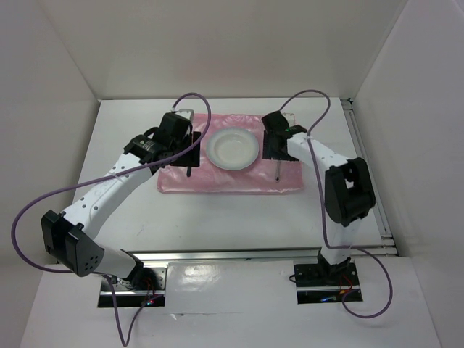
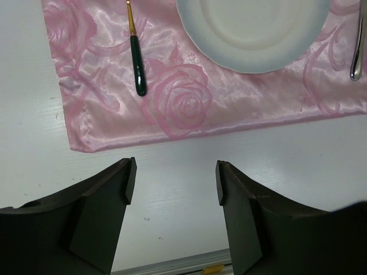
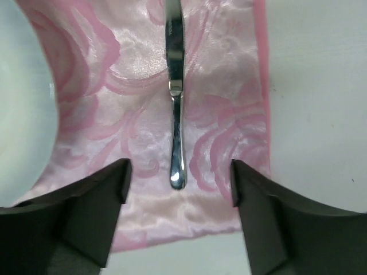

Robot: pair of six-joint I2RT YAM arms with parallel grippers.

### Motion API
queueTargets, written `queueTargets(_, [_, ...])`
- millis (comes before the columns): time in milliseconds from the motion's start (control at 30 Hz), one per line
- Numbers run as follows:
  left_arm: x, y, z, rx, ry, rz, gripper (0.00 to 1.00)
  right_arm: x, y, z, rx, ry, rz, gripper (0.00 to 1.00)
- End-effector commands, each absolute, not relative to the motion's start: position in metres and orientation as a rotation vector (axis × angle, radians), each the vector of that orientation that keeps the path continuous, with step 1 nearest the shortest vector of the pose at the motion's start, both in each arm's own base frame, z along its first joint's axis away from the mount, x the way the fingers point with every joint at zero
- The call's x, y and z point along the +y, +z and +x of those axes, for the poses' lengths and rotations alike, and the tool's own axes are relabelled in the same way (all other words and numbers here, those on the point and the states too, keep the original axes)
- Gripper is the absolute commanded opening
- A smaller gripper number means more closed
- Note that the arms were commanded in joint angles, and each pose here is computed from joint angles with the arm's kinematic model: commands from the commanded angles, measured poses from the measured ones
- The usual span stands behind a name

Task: Set the dinner table for one person

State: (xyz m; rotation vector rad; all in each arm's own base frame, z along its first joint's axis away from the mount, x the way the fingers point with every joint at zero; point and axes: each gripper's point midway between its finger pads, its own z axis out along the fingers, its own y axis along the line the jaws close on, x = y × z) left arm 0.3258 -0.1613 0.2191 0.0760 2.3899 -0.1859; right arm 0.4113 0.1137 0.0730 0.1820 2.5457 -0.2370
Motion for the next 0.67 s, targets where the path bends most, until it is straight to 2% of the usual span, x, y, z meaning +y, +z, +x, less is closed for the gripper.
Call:
queueTargets(0, [-0.161,0.245,0.335,2.310,-0.204,0.045,0.75,0.099,0.143,0.413,2.361,-0.180,0.294,0.84])
queueTargets(67, [-0.162,0.255,0.338,2.286,-0.217,0.041,0.75,0.083,0.167,0.404,2.306,-0.167,0.386,0.99])
queueTargets(100, [-0.159,0.255,0.340,2.286,-0.213,0.031,0.75,0.073,0.175,0.400,2.284,-0.169,0.451,1.00])
queueTargets(233, [-0.166,0.264,0.345,2.274,-0.248,0.009,0.75,0.020,0.209,0.375,2.168,-0.110,0.714,1.00])
queueTargets(400, [-0.166,0.276,0.352,2.252,-0.285,-0.028,0.75,-0.040,0.218,0.346,2.068,-0.159,0.984,1.00])
queueTargets(633, [-0.167,0.289,0.352,2.223,-0.310,-0.042,0.75,-0.048,0.232,0.325,2.000,-0.158,0.960,1.00])
